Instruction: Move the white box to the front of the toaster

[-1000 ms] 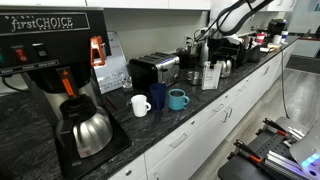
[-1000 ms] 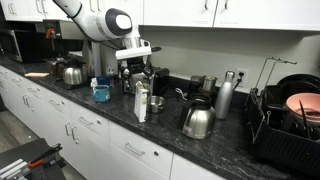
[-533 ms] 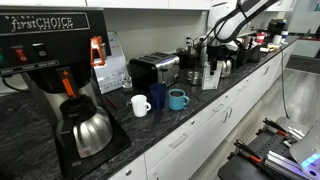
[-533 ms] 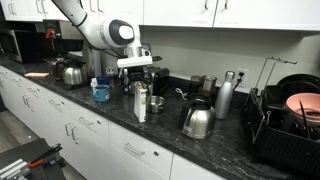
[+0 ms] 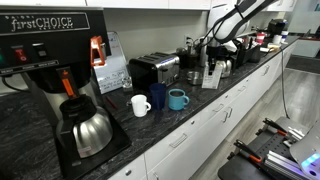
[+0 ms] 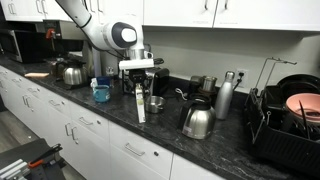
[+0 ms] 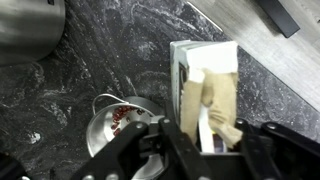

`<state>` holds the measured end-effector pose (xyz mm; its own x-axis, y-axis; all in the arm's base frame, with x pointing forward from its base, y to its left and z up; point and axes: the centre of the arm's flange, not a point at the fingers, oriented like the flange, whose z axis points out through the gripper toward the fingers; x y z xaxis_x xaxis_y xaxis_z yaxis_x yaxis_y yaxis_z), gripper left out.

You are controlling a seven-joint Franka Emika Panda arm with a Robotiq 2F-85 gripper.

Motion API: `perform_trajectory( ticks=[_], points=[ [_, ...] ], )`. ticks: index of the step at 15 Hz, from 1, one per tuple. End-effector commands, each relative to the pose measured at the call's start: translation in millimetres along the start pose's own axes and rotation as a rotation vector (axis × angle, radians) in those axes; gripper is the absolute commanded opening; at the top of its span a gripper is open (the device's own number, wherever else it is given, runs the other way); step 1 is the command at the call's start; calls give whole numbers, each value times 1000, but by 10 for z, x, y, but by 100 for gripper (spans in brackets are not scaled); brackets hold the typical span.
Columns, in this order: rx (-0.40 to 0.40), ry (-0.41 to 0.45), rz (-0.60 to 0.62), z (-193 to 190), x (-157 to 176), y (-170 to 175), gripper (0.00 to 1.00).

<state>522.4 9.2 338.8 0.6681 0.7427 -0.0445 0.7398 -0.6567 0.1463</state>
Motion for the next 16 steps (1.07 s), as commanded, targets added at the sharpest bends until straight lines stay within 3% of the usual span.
perform_trajectory(
  ticks=[1, 4, 10, 16],
  points=[
    [4, 13, 41, 17, 12, 115, 10],
    [26, -13, 88, -43, 11, 152, 1],
    [69, -62, 121, -274, 16, 230, 2],
    [171, -114, 257, -572, 171, 145, 3]
  ],
)
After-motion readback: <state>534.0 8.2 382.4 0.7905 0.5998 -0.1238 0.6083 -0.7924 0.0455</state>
